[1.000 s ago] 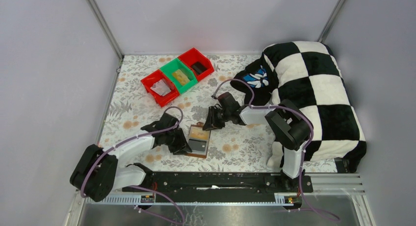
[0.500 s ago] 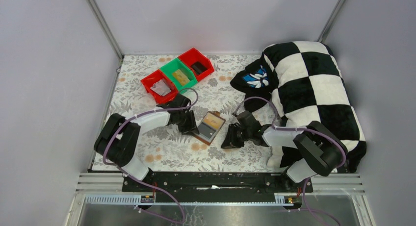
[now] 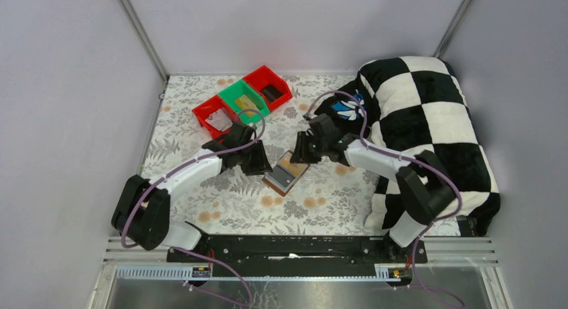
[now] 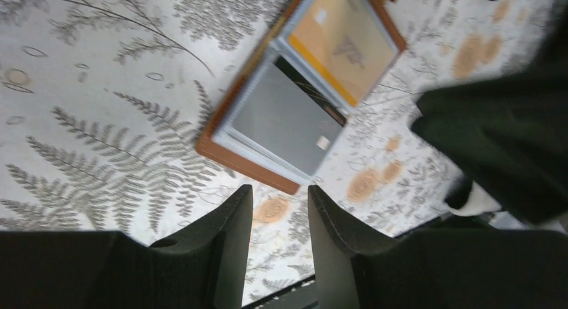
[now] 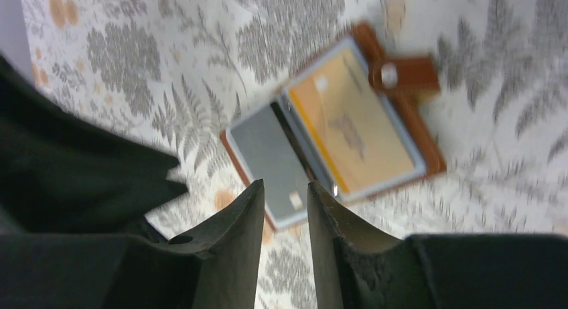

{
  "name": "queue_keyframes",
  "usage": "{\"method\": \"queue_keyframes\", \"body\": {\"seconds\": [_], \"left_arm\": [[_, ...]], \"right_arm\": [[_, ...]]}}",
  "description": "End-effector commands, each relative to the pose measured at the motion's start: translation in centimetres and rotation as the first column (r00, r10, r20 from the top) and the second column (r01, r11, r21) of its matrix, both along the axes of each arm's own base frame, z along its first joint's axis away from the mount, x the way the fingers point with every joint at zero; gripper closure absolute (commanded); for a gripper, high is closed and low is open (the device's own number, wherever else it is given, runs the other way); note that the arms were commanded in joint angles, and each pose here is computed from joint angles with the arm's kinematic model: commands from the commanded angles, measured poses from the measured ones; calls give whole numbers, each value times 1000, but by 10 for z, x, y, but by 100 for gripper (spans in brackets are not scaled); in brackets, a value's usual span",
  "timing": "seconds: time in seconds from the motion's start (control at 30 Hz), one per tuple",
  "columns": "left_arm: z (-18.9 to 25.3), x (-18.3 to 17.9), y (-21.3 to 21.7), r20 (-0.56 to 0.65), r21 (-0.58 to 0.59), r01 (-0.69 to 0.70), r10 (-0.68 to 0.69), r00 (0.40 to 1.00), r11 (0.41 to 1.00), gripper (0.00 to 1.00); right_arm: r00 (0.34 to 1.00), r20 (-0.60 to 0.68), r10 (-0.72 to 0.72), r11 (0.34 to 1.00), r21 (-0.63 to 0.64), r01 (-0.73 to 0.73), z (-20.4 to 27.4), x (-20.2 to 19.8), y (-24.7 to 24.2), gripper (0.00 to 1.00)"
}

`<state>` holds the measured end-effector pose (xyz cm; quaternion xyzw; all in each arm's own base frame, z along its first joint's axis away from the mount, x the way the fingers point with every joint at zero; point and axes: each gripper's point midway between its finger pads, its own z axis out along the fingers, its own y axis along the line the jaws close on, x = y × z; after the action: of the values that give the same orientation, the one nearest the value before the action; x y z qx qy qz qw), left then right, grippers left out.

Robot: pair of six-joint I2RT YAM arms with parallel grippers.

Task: Take the credit cards out of the card holder
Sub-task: Remove the credit card from the card holder.

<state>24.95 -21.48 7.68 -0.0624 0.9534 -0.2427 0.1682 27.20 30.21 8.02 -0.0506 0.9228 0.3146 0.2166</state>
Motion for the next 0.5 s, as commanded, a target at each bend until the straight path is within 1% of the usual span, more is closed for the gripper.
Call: {"method": "queue_keyframes", "body": {"seconds": [0.0, 0.1, 0.23, 0.37, 0.47], "left_arm": [[19, -6, -20, 14, -141, -31, 33, 999, 990, 59], [15, -10, -24, -12, -186, -62, 61, 998, 981, 59], [6, -16, -27, -48, -208, -75, 66, 997, 975, 60], [2, -21, -24, -61, -203, -75, 64, 996, 976, 59], [-2, -24, -24, -73, -196, -67, 54, 996, 978, 59]], "right_arm": [[998, 31, 55, 992, -112, -52, -14, 33, 8, 63], [998, 26, 53, 991, -125, -49, -24, 55, 18, 63], [999, 13, 33, 988, -152, -31, -39, 80, 19, 63], [1000, 16, -19, 969, -245, 22, -56, 93, -4, 64], [998, 15, -67, 952, -297, 68, -65, 87, -28, 64]]}}
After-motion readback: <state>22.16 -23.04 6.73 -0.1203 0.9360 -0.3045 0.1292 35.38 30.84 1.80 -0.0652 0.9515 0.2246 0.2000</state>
